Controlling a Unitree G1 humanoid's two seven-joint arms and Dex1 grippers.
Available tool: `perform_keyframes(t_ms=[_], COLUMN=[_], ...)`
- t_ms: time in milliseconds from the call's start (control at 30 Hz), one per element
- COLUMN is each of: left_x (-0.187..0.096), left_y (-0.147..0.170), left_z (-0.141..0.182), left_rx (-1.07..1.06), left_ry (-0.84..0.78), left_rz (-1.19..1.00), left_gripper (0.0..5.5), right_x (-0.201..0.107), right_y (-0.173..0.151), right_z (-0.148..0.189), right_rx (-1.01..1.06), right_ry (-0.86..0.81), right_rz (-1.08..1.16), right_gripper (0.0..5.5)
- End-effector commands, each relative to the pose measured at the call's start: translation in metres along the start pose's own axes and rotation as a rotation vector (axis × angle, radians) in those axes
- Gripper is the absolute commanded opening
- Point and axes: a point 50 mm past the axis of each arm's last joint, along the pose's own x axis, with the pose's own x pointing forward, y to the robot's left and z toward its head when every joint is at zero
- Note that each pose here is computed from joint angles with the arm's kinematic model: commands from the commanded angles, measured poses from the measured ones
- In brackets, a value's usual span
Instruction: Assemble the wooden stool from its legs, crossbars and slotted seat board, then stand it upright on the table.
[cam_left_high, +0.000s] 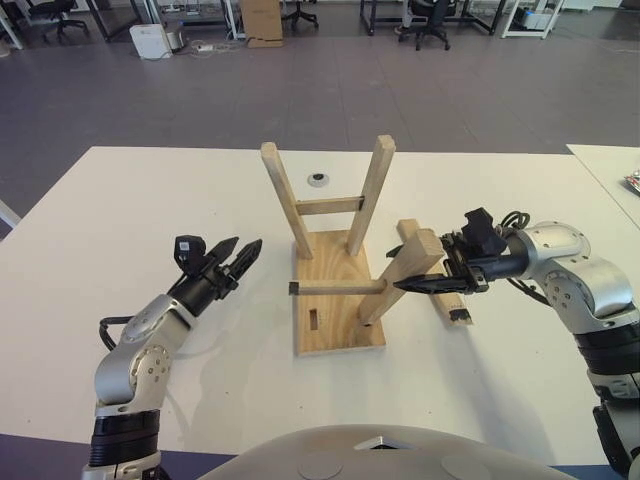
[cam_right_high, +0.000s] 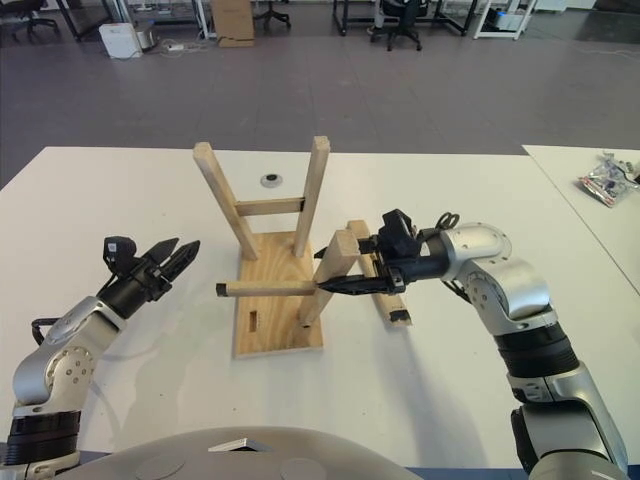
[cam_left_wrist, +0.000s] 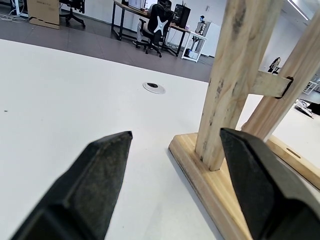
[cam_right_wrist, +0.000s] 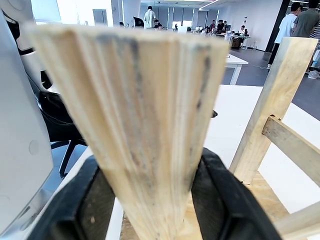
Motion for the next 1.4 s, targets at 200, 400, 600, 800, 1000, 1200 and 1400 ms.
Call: perform_keyframes(t_ms=[200, 400, 600, 800, 1000, 1200, 1400], left_x=[-0.004, -0.012, -0.017, -0.019, -0.018, -0.015, -0.013], left_y=[0.006, 0.006, 0.004, 0.000, 0.001, 0.001, 0.023], left_z=[-0.009, -0.018, -0.026, -0.030, -0.028, -0.019, 0.045], left_rx=[-0.005, -0.020, -0.027, -0.030, -0.021, -0.015, 0.075], left_ry=[0.007, 0.006, 0.018, 0.012, -0.004, -0.038, -0.191], left_rz=[0.073, 0.115, 0.133, 0.140, 0.149, 0.149, 0.141], left_gripper=[3.23, 3.23, 3.23, 3.23, 3.23, 3.23, 3.23], right_x=[-0.004, -0.030, -0.048, -0.037, -0.034, -0.041, -0.071], right_y=[-0.004, -0.005, -0.023, -0.003, 0.030, 0.019, -0.038], right_z=[-0.050, -0.057, -0.068, -0.093, -0.118, -0.109, -0.032], right_rx=[0.153, 0.161, 0.213, 0.345, 0.574, 0.594, 0.382], right_ry=[0.192, 0.281, 0.353, 0.424, 0.448, 0.344, -0.085], right_rz=[-0.228, -0.390, -0.830, -1.035, -1.202, -1.289, -1.398], right_gripper=[3.09, 3.71, 3.71, 3.71, 3.07, 2.09, 2.06])
